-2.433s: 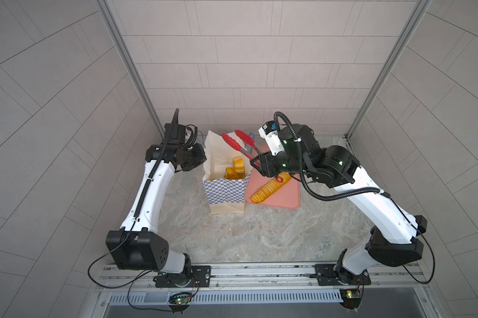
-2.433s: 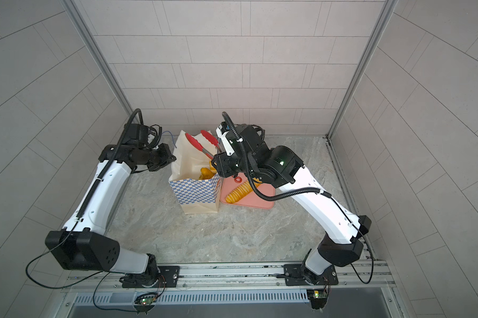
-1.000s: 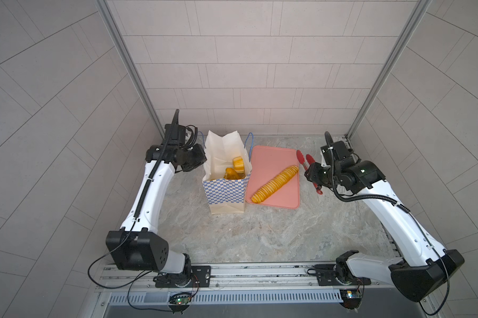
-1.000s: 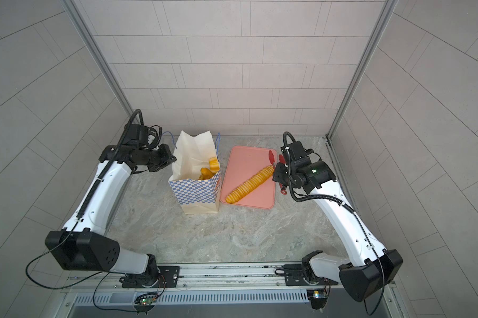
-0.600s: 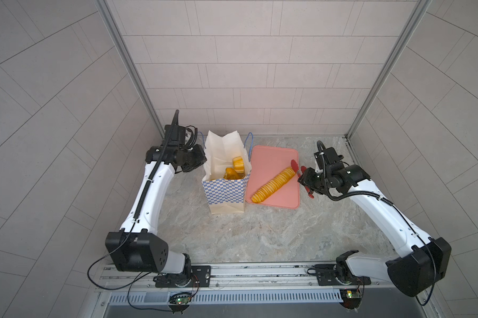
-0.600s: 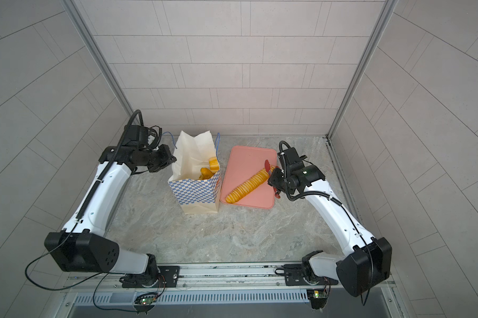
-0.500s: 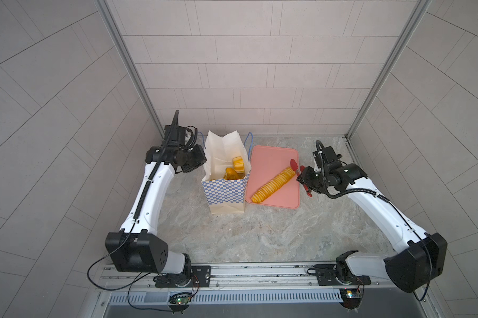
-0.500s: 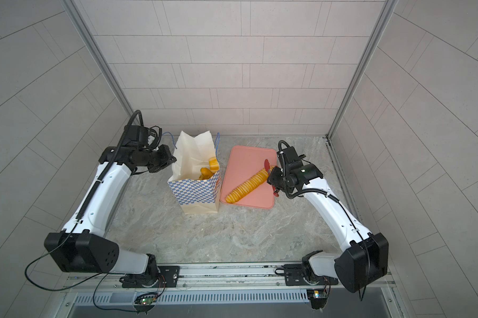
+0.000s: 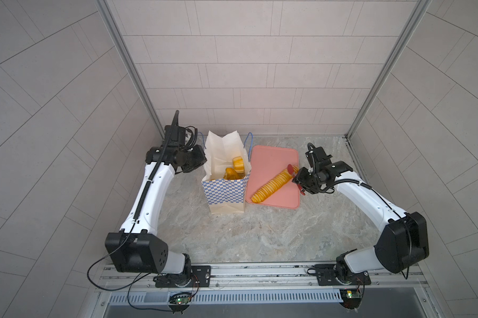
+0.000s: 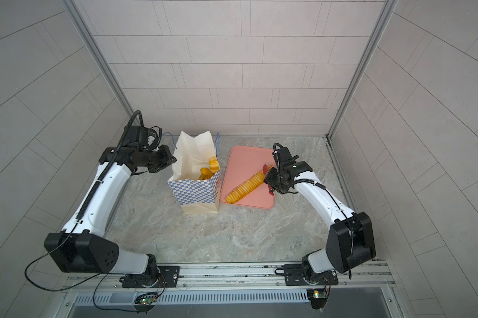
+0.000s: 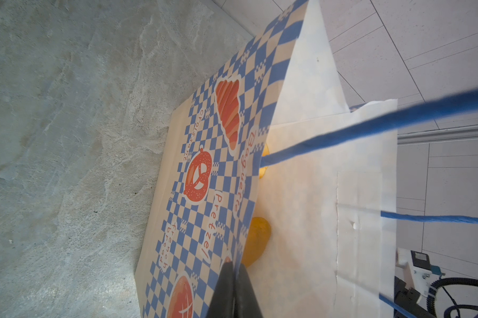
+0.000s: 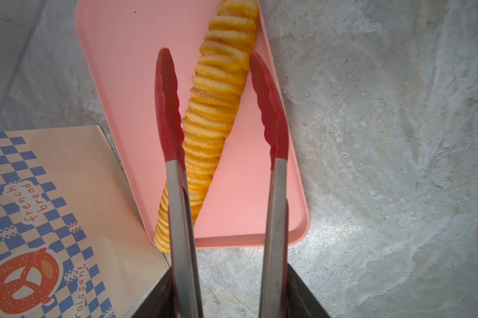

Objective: Pack bread into a paper bag
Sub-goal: Rotate the bread on the tray.

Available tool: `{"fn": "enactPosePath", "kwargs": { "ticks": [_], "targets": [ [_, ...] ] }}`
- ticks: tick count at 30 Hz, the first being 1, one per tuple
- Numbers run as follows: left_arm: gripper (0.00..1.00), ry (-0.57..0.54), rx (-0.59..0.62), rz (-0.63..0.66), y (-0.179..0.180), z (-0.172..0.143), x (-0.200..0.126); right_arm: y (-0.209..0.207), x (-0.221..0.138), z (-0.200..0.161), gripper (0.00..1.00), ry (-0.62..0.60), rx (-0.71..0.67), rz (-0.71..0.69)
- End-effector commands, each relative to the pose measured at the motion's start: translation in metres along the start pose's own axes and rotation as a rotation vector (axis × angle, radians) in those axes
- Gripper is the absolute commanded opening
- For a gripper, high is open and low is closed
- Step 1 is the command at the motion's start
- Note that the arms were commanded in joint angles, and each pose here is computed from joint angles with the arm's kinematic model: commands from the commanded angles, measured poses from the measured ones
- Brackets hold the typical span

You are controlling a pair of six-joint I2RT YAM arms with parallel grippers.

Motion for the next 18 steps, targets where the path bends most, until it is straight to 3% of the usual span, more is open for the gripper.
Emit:
{"fn": "enactPosePath", "kwargs": {
  "ticks": [1, 18],
  "targets": [
    [0.00, -0.003, 0.002, -0.007, 0.000, -0.003, -0.003, 0.008, 0.005, 0.001, 0.56, 0.025, 0.041, 0.015],
    [0.00, -0.006, -0.007, -0.007, 0.006, -0.002, 0.001, 0.021, 0.028, 0.014, 0.56, 0.028, 0.034, -0.033]
  ]
}}
Point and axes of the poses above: each gripper's point midway between its finger pads, its own x axis out along the fingers, its own y axis along the line the jaws close on, z = x × y, the point moved 1 cm from there along -x, back along the fingers, and after that the axes turned 14 degrees about x, right-handed, at the moved point
